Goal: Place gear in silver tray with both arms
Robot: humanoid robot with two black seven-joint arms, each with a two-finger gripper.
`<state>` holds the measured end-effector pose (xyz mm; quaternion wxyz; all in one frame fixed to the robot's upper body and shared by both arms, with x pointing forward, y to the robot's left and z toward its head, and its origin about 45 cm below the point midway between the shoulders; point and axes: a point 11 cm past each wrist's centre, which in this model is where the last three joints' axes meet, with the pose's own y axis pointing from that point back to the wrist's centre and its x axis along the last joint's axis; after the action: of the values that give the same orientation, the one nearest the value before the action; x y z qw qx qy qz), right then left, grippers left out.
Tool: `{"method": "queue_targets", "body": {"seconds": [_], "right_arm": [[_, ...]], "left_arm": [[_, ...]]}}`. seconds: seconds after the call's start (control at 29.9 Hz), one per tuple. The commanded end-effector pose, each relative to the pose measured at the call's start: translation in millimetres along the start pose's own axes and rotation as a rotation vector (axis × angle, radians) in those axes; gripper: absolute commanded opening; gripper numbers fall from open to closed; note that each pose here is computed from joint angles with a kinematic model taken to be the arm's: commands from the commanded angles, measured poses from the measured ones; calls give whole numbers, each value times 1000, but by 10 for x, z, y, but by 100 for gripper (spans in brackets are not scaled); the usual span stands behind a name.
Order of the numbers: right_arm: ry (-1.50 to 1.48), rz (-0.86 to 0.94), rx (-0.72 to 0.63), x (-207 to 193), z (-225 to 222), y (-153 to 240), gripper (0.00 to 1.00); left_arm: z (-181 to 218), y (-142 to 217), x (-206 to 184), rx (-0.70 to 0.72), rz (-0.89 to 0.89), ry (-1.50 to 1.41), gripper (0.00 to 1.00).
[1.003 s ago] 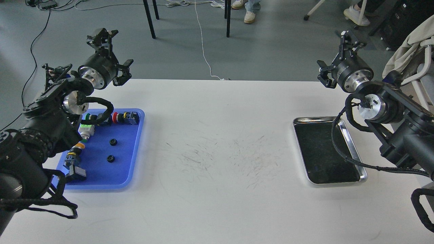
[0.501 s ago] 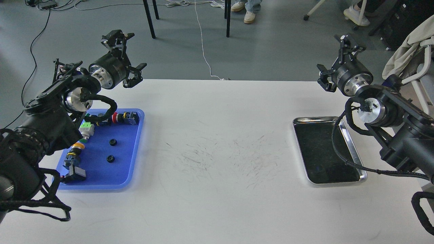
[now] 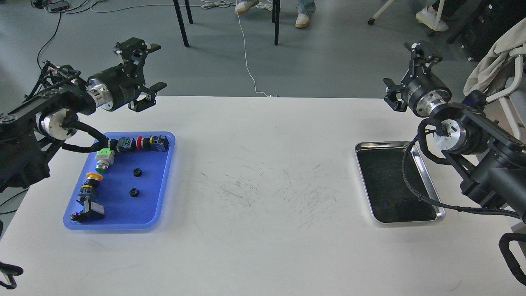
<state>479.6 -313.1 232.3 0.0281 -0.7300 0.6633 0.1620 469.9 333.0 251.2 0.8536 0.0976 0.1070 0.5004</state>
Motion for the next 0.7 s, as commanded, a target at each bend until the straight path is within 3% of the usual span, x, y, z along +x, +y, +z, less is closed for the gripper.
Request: {"method": "queue_targets", "body": {"seconds": [0.0, 0.23, 0.3, 0.33, 0.67], "right_arm": [[0, 0, 0, -1, -2, 0, 99], [9, 7, 4, 47, -33, 12, 99], [9, 7, 4, 48, -33, 12, 99], [9, 6, 4, 42, -34, 12, 99], [20, 0, -1, 26, -27, 10, 99]], "left_arm": [[-77, 210, -48, 57, -52, -78, 99], [-65, 710, 289, 154, 3, -222, 99], [-65, 711, 290, 154, 3, -222, 99], [53, 933, 305, 153, -4, -252, 99], [-155, 1361, 346, 337, -26, -413, 99]]}}
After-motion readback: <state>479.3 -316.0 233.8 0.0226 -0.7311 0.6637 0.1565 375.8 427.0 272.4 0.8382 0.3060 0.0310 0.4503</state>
